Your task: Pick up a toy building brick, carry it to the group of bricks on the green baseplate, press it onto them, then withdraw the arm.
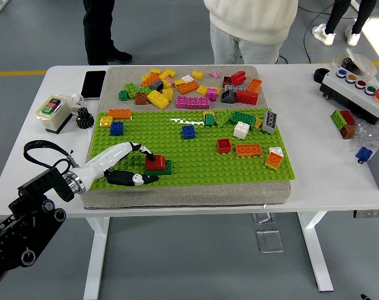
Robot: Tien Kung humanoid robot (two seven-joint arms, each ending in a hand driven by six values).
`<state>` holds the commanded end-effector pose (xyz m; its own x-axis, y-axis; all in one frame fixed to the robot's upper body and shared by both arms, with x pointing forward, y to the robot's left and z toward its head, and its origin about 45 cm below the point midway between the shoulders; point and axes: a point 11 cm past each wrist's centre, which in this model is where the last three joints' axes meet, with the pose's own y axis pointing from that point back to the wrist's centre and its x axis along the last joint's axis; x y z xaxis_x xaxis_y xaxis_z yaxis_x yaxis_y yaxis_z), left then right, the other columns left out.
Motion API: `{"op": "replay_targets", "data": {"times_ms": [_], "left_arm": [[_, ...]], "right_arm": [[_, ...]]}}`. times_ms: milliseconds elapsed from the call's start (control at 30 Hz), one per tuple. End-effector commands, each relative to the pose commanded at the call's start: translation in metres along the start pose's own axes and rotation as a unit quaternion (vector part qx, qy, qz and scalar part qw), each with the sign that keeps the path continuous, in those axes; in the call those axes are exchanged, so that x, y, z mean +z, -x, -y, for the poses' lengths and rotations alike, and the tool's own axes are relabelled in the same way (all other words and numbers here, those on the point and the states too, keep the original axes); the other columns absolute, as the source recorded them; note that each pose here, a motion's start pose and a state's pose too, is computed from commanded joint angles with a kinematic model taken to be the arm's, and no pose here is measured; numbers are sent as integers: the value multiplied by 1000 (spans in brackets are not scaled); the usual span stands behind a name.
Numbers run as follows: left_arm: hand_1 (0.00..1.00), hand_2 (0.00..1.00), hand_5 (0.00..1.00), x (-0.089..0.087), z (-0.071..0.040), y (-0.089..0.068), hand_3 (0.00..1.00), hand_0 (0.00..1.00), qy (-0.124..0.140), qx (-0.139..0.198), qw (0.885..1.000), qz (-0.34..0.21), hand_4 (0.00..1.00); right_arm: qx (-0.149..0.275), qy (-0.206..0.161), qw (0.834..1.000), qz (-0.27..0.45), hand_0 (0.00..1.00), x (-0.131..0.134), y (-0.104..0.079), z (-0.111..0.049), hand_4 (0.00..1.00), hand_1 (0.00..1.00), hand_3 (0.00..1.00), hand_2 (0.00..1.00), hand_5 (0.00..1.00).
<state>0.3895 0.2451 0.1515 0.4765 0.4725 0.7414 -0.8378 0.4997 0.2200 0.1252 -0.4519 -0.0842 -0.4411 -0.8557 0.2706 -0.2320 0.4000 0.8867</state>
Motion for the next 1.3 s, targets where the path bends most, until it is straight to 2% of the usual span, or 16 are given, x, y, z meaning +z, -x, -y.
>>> {"op": "replay_targets", "data": {"times_ms": [200,767,1300], "left_arm": [[818,774,580,0,-1,2,598,912,0,-5,1000,1,998],[818,777,579,3,-2,-4,599,914,7,6,1000,2,998],[818,777,578,14,-2,-10,597,920,24,15,1000,0,998]], "right_arm": [[0,1,1000,0,759,1,0,0,928,679,664,727,507],[-1,0,1000,0,760,0,0,0,928,679,663,728,508],[-1,-1,1000,2,760,-1,0,0,927,679,663,728,506]]}}
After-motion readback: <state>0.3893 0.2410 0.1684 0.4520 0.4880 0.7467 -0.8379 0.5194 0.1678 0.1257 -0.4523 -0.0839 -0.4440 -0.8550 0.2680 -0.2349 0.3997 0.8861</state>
